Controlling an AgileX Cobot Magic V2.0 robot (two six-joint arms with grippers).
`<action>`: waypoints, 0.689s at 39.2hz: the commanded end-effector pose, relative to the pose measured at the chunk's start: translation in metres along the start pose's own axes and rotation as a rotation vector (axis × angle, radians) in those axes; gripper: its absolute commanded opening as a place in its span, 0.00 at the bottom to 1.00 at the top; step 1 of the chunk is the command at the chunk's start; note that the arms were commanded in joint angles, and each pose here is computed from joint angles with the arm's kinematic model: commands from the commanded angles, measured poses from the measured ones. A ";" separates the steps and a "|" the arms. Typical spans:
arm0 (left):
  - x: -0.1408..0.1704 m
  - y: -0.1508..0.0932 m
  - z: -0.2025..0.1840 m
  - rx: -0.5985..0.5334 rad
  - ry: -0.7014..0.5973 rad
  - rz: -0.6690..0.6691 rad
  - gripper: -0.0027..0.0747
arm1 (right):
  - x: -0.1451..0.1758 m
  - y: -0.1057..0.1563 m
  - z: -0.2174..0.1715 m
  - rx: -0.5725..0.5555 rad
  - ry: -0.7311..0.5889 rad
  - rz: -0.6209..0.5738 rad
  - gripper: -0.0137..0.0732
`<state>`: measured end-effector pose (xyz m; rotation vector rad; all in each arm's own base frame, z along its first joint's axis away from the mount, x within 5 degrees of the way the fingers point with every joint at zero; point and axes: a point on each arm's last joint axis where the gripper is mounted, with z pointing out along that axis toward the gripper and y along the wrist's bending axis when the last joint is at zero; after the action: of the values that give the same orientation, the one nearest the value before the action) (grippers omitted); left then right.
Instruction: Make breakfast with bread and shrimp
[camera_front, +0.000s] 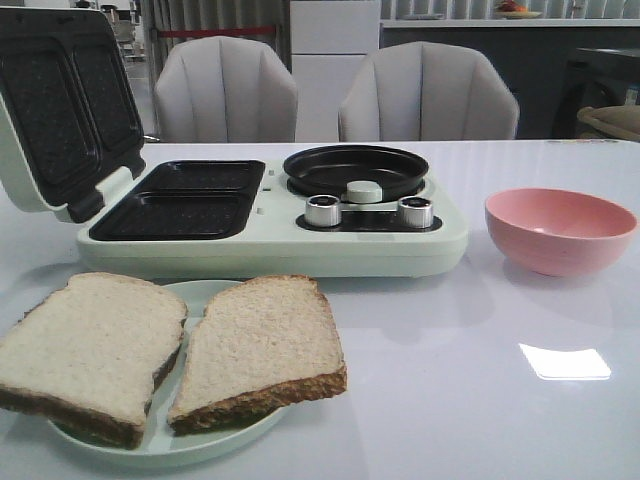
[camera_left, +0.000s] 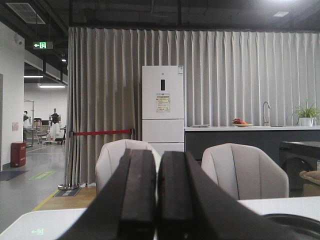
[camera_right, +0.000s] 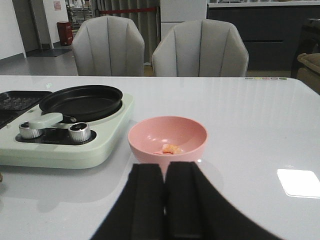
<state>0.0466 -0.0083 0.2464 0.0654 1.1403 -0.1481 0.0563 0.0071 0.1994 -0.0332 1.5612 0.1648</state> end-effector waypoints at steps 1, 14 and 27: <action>-0.037 -0.002 0.003 0.010 -0.138 -0.029 0.18 | -0.013 0.001 -0.003 -0.002 -0.111 -0.024 0.32; -0.093 0.004 0.040 -0.092 0.283 -0.034 0.18 | -0.013 0.001 -0.003 -0.002 -0.111 -0.024 0.32; -0.066 0.005 0.067 -0.096 0.523 -0.067 0.18 | -0.013 0.001 -0.003 -0.002 -0.111 -0.024 0.32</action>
<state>0.0746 -0.0028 0.3236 -0.0296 1.7401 -0.0942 0.0563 0.0071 0.1994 -0.0332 1.5618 0.1647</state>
